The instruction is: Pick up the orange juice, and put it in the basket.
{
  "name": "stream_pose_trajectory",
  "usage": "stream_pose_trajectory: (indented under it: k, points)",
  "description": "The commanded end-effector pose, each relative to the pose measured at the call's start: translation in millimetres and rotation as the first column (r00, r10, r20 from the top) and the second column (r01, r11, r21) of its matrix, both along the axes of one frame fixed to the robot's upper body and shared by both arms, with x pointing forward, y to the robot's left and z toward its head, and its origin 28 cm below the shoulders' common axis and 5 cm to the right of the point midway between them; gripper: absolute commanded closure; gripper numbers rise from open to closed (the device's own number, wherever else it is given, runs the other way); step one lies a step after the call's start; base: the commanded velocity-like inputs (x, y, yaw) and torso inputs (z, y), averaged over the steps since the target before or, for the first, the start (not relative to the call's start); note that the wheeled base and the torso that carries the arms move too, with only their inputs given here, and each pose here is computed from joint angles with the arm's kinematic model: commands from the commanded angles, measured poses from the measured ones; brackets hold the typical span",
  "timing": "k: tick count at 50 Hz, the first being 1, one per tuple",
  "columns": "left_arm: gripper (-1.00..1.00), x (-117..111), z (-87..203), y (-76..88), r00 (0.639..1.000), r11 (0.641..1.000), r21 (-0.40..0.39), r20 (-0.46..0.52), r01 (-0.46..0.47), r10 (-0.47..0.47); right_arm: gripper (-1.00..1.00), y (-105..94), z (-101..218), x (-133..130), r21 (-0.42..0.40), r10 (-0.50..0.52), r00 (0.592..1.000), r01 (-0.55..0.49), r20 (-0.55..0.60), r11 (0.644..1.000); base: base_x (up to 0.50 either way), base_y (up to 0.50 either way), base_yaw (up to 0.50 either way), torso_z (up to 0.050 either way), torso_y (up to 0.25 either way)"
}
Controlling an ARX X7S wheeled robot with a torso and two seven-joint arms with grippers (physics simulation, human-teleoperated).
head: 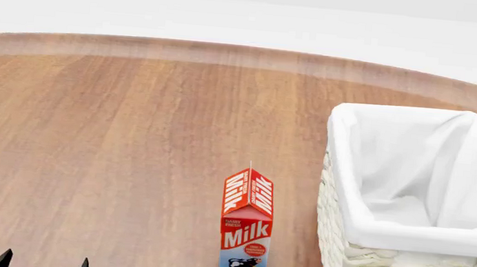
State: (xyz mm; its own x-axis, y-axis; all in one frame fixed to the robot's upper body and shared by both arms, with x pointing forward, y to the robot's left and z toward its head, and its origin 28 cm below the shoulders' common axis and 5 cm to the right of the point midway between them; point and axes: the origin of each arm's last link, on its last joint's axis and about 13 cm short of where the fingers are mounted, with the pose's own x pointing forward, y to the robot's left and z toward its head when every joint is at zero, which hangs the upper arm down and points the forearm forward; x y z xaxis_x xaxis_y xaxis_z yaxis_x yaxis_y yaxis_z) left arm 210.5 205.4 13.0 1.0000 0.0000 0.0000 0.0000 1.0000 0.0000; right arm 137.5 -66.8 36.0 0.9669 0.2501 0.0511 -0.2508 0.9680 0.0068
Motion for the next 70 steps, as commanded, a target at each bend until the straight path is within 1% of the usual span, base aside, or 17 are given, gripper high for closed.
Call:
stream_pose_trajectory:
  k: [1, 11, 21, 28, 40, 45, 70]
  points:
    - [-1.00, 0.0, 0.0, 0.0, 1.000, 1.000, 0.000, 0.000, 0.000, 0.000, -1.00, 2.1, -8.9, -2.2, -0.003, 0.010, 1.000, -0.010, -0.020, 1.000, 0.00, 0.00, 0.00, 0.000, 0.000]
    - [-1.00, 0.0, 0.0, 0.0, 1.000, 1.000, 0.000, 0.000, 0.000, 0.000, -1.00, 4.8, -21.5, -0.2, -0.015, 0.018, 0.999, -0.019, -0.048, 1.000, 0.00, 0.00, 0.00, 0.000, 0.000]
    - [-1.00, 0.0, 0.0, 0.0, 1.000, 1.000, 0.000, 0.000, 0.000, 0.000, -1.00, 6.6, -21.7, 4.0, -0.024, 0.021, 0.998, -0.023, -0.053, 0.999, 0.00, 0.00, 0.00, 0.000, 0.000]
    - [-1.00, 0.0, 0.0, 0.0, 1.000, 1.000, 0.000, 0.000, 0.000, 0.000, -1.00, 12.0, -24.3, 8.0, -0.035, 0.034, 0.998, -0.036, -0.057, 0.999, 0.00, 0.00, 0.00, 0.000, 0.000]
    - [-1.00, 0.0, 0.0, 0.0, 1.000, 1.000, 0.000, 0.000, 0.000, 0.000, -1.00, 11.5, -32.3, 19.1, -0.027, 0.012, 0.997, -0.014, -0.075, 1.000, 0.00, 0.00, 0.00, 0.000, 0.000]
    - [-1.00, 0.0, 0.0, 0.0, 1.000, 1.000, 0.000, 0.000, 0.000, 0.000, -1.00, 12.6, -35.7, 23.4, -0.041, 0.012, 0.997, -0.015, -0.071, 0.999, 0.00, 0.00, 0.00, 0.000, 0.000]
    - [-1.00, 0.0, 0.0, 0.0, 1.000, 1.000, 0.000, 0.000, 0.000, 0.000, -1.00, 19.9, -40.0, 30.6, -0.042, 0.022, 0.997, -0.025, -0.080, 0.999, 0.00, 0.00, 0.00, 0.000, 0.000]
